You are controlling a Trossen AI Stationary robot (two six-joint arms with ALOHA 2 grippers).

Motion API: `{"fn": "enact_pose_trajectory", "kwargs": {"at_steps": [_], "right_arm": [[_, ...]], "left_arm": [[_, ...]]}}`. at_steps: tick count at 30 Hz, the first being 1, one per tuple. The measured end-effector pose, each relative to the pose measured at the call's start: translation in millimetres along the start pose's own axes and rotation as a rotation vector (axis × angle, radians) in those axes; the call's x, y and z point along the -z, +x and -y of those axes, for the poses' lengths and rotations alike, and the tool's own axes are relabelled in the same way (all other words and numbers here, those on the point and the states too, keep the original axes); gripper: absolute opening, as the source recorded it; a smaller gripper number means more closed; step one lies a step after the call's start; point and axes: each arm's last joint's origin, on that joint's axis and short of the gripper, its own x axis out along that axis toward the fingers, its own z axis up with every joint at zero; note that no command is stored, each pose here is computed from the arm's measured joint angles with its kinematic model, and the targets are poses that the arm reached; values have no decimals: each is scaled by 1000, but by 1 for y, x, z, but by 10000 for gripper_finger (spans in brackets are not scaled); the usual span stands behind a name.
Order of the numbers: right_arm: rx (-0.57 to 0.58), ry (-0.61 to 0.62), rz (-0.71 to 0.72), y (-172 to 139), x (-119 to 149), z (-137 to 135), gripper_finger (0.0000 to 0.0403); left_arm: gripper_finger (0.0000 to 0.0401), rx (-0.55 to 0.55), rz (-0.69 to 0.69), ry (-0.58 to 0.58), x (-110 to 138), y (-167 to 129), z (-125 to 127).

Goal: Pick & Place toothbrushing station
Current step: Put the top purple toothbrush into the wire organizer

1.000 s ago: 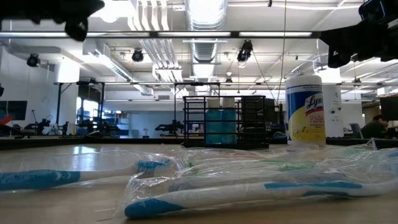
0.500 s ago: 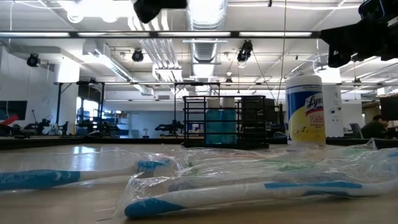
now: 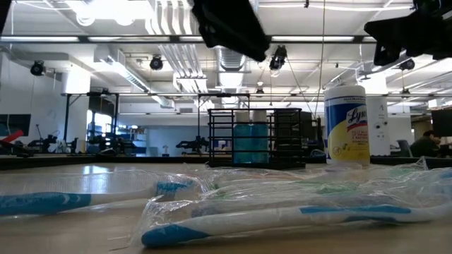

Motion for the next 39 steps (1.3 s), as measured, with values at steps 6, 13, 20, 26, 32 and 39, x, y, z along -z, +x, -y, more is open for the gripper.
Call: {"fn": "enact_pose_trajectory", "kwargs": {"at_steps": [6, 13, 20, 26, 32, 39], "right_arm": [[-1, 23, -6, 0, 2, 0, 8], [-3, 104, -21, 1, 7, -1, 8], [-3, 129, -32, 1, 10, -1, 8], [-3, 162, -59, 2, 17, -1, 8], [-2, 177, -62, 2, 18, -2, 8], [-2, 172, -62, 2, 18, -2, 8]], "left_arm": [[165, -15, -94, 18, 12, 36, 6], [165, -25, -162, 31, 30, 64, 14], [167, -45, -200, 30, 42, 85, 17], [167, -82, -193, 44, 45, 93, 16], [167, -93, -216, 47, 50, 101, 14], [160, -130, -213, 37, 49, 102, 6]]}}
